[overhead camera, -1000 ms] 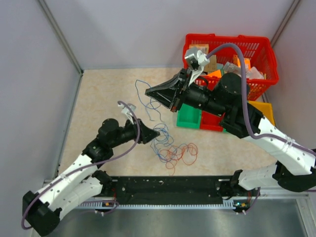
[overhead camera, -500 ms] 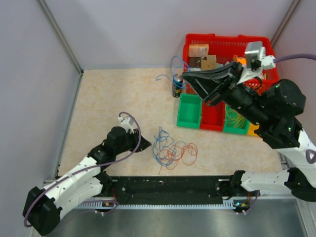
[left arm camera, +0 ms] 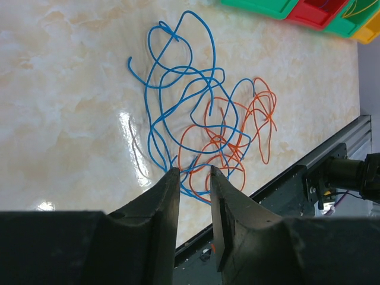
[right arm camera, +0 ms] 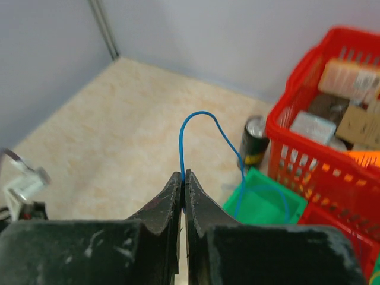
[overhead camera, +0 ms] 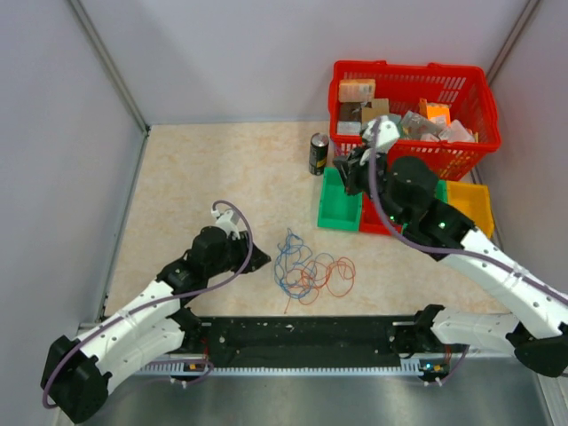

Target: Untangle the cables

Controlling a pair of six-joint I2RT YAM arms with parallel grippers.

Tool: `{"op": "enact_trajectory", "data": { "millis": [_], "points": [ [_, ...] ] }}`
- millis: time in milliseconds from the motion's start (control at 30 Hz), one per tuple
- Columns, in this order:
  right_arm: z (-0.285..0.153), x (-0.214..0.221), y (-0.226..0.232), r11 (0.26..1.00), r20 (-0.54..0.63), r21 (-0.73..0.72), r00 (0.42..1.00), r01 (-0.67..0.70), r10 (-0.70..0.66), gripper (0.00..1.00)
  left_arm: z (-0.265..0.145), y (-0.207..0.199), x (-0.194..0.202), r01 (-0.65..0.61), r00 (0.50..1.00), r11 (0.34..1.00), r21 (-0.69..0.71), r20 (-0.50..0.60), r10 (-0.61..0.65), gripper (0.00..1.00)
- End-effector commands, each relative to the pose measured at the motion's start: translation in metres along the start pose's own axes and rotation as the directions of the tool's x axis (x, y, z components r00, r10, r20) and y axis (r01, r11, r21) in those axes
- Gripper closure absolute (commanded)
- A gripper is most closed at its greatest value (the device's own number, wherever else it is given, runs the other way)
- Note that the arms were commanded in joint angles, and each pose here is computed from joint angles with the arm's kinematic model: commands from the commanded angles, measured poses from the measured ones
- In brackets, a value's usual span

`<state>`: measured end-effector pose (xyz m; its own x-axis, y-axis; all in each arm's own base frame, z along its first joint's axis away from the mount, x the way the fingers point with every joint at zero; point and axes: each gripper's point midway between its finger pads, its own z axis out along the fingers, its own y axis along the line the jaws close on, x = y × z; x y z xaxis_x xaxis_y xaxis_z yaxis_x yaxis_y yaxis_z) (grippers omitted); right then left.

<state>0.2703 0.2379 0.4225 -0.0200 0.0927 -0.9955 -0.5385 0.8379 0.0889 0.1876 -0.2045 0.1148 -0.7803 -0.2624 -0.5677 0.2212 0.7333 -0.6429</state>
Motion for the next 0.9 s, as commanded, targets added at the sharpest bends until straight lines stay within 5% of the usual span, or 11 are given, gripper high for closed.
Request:
{"op": "enact_trajectory", "data": {
  "millis": [0,233,867],
  "points": [
    [0.013,0.058,-0.021,0.995,-0.114,0.102,0.994,0.009,0.003,1.0,-0.003,-0.026,-0.016,-0.01,1.0,0.997,0.075,0.021,0.008,0.68],
    [0.026,0.128,-0.044,0.979,-0.256,0.193,0.966,0.067,-0.015,1.0,-0.005,-0.031,-0.018,-0.01,1.0,0.996,0.085,0.014,0.009,0.65],
    [0.063,0.167,-0.064,0.984,-0.312,0.179,0.947,-0.018,0.074,1.0,-0.006,-0.032,-0.015,0.001,1.0,0.996,0.092,0.0,-0.001,0.58]
  ]
}}
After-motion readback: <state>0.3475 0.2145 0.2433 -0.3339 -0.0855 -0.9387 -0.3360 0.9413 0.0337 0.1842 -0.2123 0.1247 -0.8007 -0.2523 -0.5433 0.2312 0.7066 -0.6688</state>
